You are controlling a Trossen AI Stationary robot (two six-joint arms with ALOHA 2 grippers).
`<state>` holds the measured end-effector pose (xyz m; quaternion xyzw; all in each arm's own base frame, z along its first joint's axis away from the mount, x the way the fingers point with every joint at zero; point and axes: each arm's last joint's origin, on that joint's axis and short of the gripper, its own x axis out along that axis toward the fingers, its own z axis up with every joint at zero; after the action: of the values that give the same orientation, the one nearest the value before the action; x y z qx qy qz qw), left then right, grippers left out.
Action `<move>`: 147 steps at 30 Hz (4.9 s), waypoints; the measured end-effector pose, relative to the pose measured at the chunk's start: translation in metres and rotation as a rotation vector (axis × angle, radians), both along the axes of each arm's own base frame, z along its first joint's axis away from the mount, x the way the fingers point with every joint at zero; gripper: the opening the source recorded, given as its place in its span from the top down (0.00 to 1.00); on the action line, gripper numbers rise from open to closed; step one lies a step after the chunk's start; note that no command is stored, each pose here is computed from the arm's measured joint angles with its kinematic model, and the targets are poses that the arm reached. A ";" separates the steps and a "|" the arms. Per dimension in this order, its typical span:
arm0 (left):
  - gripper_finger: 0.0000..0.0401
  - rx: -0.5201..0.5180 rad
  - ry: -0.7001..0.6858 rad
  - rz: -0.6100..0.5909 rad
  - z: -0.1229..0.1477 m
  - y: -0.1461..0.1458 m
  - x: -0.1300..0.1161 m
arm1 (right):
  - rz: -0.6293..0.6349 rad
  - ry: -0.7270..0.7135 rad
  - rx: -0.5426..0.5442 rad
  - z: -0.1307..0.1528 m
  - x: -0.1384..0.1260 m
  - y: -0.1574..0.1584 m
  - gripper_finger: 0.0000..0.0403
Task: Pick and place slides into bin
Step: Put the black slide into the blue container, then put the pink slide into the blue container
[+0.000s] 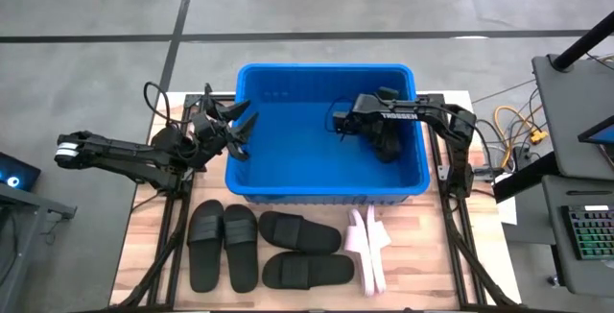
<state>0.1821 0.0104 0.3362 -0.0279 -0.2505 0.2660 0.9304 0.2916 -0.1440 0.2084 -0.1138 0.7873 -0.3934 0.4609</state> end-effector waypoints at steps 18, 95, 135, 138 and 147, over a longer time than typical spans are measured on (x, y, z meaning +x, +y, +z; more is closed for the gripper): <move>0.54 0.002 0.006 -0.003 -0.001 0.000 0.001 | -0.025 -0.027 0.079 0.015 0.000 -0.003 0.54; 0.54 0.000 0.024 -0.004 -0.004 0.000 0.004 | 0.267 -1.447 0.054 0.229 -0.073 0.116 0.69; 0.54 -0.106 -0.007 -0.038 -0.009 0.000 0.011 | 0.514 -1.036 0.232 0.108 -0.122 0.385 0.50; 0.54 -0.106 -0.010 -0.038 -0.010 0.000 0.012 | 0.523 -0.987 0.176 0.085 -0.122 0.402 0.46; 0.54 -0.106 0.000 -0.038 -0.011 0.000 0.014 | 0.366 -1.034 0.080 0.030 -0.135 0.427 0.46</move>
<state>0.1964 0.0105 0.3249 -0.0820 -0.2355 0.2610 0.9326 0.1563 0.2826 0.2388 -0.0231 0.4400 -0.2814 0.8525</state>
